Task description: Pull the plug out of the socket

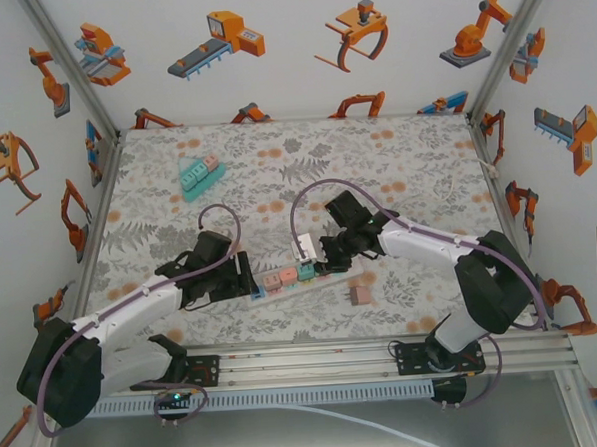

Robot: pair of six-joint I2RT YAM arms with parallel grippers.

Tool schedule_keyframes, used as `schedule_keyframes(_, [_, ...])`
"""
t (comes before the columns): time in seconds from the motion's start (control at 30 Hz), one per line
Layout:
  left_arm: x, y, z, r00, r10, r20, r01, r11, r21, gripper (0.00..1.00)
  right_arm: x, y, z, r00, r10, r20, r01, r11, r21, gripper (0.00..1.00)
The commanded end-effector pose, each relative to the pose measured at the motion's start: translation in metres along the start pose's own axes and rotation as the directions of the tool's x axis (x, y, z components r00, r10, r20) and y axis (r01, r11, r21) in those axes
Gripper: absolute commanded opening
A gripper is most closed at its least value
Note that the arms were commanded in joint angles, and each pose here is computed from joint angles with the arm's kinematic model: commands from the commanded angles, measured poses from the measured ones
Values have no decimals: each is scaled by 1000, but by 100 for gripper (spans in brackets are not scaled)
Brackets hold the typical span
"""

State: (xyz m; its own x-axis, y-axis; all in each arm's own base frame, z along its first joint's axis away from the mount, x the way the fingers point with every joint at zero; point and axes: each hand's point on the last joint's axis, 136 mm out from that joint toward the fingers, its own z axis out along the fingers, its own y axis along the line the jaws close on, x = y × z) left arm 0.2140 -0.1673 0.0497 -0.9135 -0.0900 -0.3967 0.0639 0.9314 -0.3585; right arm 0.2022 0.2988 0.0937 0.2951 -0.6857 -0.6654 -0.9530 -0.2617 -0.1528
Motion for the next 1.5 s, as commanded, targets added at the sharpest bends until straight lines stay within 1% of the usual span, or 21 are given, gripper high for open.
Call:
schedule_keyframes(0.0, [7, 9, 1, 999, 19, -36, -21, 998, -52, 61, -3, 0, 3, 1000, -13, -1, 13, 1000, -14, 26])
schedule_keyframes(0.2, [19, 9, 0, 993, 66, -101, -73, 995, -67, 57, -4, -2, 3, 1000, -14, 0, 14, 1000, -8, 23])
schedule_keyframes(0.33, [25, 18, 3, 989, 84, -122, -98, 988, -116, 55, -7, -3, 2, 1000, -15, 13, 15, 1000, -4, 20])
schedule_keyframes(0.43, [31, 20, 8, 984, 95, -149, -116, 984, -137, 55, -18, -7, -1, 999, 1, 51, -1, 1000, -2, 17])
schedule_keyframes(0.53, [34, 23, 12, 977, 132, -168, -161, 972, -173, 55, -31, -11, -7, 996, 25, 90, -26, 1000, 4, 16])
schedule_keyframes(0.67, [38, 29, 15, 969, 151, -195, -192, 957, -216, 54, -37, -15, -12, 994, 38, 101, -40, 999, 18, 13])
schedule_keyframes(0.93, [37, 32, 15, 965, 177, -193, -222, 943, -246, 54, -45, -16, -19, 991, 43, 123, -47, 999, 28, 7])
schedule_keyframes(1.17, [37, 33, 16, 960, 193, -202, -243, 932, -268, 54, -50, -15, -27, 991, 33, 133, -39, 998, 47, 6])
schedule_keyframes(1.47, [34, 34, 14, 963, 196, -187, -244, 927, -284, 54, -54, -10, -38, 988, 34, 153, -48, 995, 85, 3])
